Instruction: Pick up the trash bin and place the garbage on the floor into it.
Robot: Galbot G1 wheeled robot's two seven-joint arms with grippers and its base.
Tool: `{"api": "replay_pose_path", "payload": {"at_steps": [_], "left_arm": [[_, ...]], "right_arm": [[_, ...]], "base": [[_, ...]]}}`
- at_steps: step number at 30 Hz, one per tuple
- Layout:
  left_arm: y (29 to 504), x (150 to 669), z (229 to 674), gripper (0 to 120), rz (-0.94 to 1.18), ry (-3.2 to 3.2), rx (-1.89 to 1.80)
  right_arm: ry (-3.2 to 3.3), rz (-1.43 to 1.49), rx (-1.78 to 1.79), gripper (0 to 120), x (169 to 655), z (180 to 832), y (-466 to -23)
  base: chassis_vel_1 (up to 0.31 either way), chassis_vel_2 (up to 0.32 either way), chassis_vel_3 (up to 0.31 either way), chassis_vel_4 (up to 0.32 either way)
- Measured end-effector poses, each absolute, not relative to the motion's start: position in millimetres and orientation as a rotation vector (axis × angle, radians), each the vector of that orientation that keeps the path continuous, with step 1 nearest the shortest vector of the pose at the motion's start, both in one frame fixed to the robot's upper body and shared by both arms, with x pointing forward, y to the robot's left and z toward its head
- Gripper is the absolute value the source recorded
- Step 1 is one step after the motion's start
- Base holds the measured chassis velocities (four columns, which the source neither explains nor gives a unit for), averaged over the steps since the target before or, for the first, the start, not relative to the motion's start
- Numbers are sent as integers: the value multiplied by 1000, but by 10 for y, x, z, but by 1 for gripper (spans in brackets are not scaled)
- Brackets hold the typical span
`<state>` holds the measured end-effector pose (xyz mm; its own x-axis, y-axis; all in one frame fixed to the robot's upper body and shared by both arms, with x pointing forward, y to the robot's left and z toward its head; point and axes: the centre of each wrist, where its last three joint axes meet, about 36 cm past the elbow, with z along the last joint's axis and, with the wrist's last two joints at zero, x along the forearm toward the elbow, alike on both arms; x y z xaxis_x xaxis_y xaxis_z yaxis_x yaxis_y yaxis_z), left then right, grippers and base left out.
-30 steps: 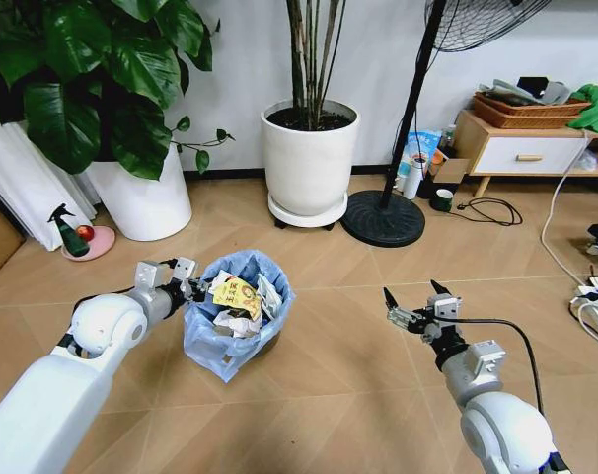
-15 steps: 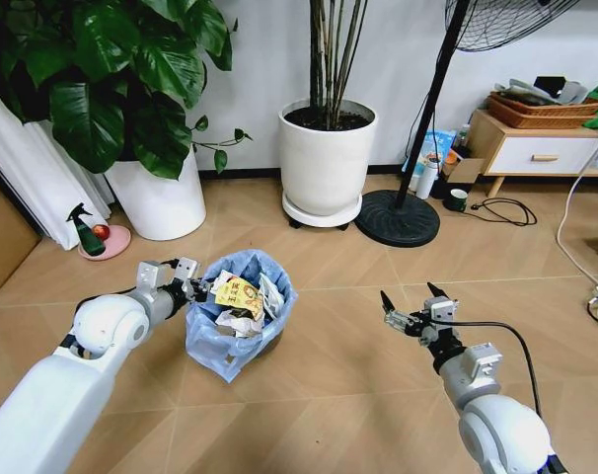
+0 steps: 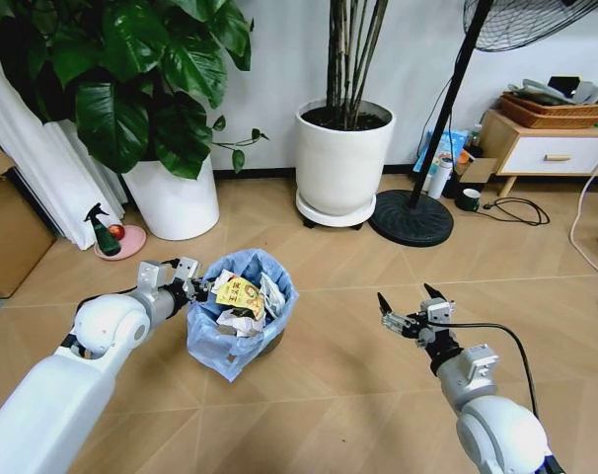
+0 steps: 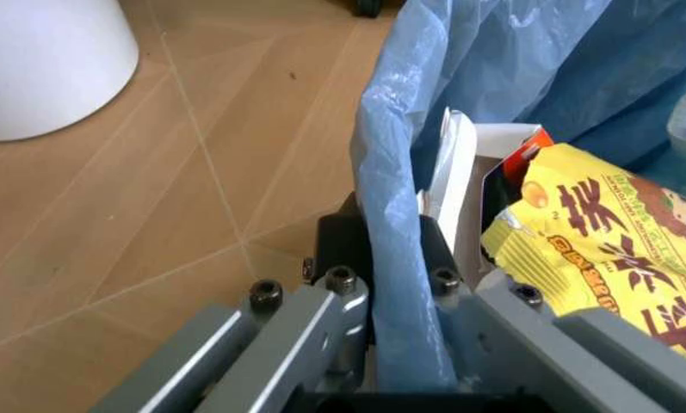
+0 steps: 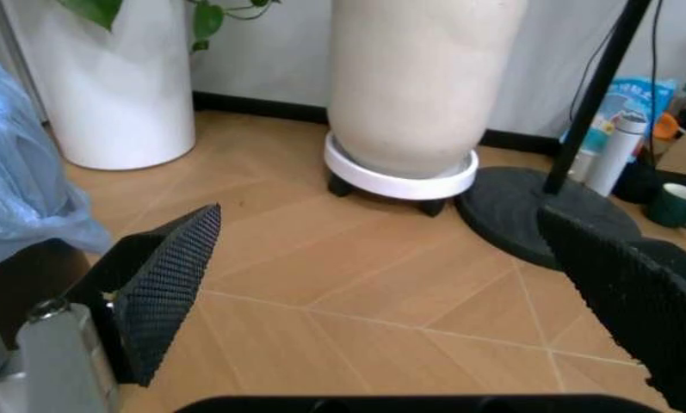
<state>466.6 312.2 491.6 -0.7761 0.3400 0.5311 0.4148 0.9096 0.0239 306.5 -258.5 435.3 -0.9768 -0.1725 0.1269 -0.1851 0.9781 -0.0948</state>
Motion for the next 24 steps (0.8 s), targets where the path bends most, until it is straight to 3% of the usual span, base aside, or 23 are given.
{"api": "replay_pose_path", "payload": {"at_steps": [24], "left_arm": [[3127,4680,4922,0,-184,-2540,-538]], "right_arm": [[-2998,171,306,100,3094,4333,-2558]], "base": [[137,125,-136,-134]]}}
